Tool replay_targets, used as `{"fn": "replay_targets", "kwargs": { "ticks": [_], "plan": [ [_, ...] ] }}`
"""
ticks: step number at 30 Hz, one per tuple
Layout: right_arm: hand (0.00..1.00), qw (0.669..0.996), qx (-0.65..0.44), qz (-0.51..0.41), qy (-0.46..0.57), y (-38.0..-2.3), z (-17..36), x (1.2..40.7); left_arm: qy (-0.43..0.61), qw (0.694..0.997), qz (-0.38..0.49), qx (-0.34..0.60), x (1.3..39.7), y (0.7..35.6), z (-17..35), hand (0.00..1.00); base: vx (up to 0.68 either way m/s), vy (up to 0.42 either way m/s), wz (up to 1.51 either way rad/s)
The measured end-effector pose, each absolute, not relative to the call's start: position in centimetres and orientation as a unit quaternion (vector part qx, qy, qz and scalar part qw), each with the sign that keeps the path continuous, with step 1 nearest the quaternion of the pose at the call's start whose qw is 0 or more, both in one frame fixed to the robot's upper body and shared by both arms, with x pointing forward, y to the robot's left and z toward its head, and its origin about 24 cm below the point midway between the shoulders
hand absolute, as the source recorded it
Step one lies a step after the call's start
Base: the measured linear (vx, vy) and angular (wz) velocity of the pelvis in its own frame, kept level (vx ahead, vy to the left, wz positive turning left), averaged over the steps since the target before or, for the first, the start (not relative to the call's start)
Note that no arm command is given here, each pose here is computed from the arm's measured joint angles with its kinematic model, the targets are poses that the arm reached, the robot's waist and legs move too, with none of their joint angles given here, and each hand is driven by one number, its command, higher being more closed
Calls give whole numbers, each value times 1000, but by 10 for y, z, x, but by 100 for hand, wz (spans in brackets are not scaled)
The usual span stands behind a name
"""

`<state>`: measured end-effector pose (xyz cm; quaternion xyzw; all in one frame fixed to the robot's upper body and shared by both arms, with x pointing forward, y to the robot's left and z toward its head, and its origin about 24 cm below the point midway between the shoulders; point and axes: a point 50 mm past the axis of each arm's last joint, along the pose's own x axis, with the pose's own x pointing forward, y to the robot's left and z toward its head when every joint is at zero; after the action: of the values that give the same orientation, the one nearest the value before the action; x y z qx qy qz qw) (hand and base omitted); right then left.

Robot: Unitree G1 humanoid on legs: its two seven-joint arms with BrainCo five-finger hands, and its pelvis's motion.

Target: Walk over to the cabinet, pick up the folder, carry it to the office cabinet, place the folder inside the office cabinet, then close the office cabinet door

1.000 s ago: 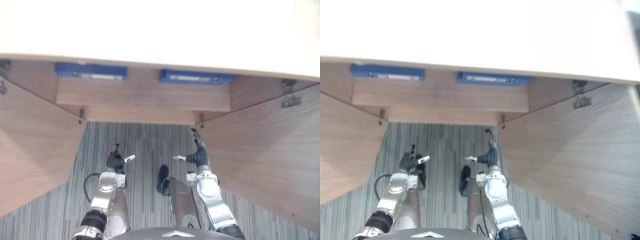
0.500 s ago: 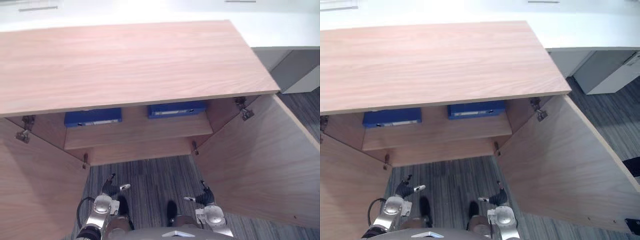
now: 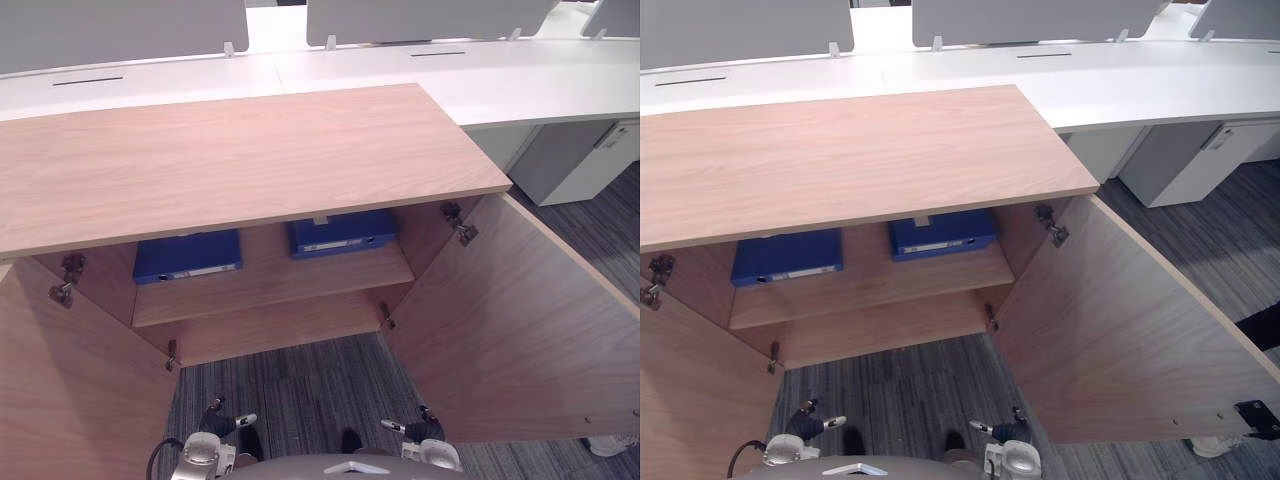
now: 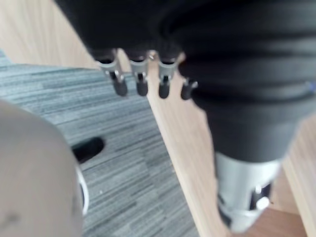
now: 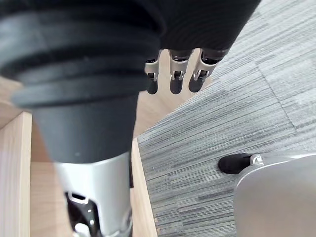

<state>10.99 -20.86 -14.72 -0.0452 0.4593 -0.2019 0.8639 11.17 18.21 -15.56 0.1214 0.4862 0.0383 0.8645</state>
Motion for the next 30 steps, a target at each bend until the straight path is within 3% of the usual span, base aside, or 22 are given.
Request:
{"fn": "replay_targets", "kwargs": {
  "ticks": [5,11,16,20,30],
  "plan": [
    [0,855,-4,-255,451,-220,-145,107,492,861,41,124,111,184,-157,0,48,12,-24],
    [0,862,30,-384,330,-268,-108,116,496,858,51,121,109,188,-157,0,59,7,-32],
    [0,839,33,-479,257,-302,-83,106,496,858,51,121,108,188,-157,0,41,-8,-20],
    [0,798,51,-557,225,-323,-72,87,495,859,47,127,110,189,-156,0,-2,-10,-21],
    [0,786,47,-611,87,-378,-15,110,495,859,41,123,110,193,-156,0,-41,-28,-30]
  ]
}}
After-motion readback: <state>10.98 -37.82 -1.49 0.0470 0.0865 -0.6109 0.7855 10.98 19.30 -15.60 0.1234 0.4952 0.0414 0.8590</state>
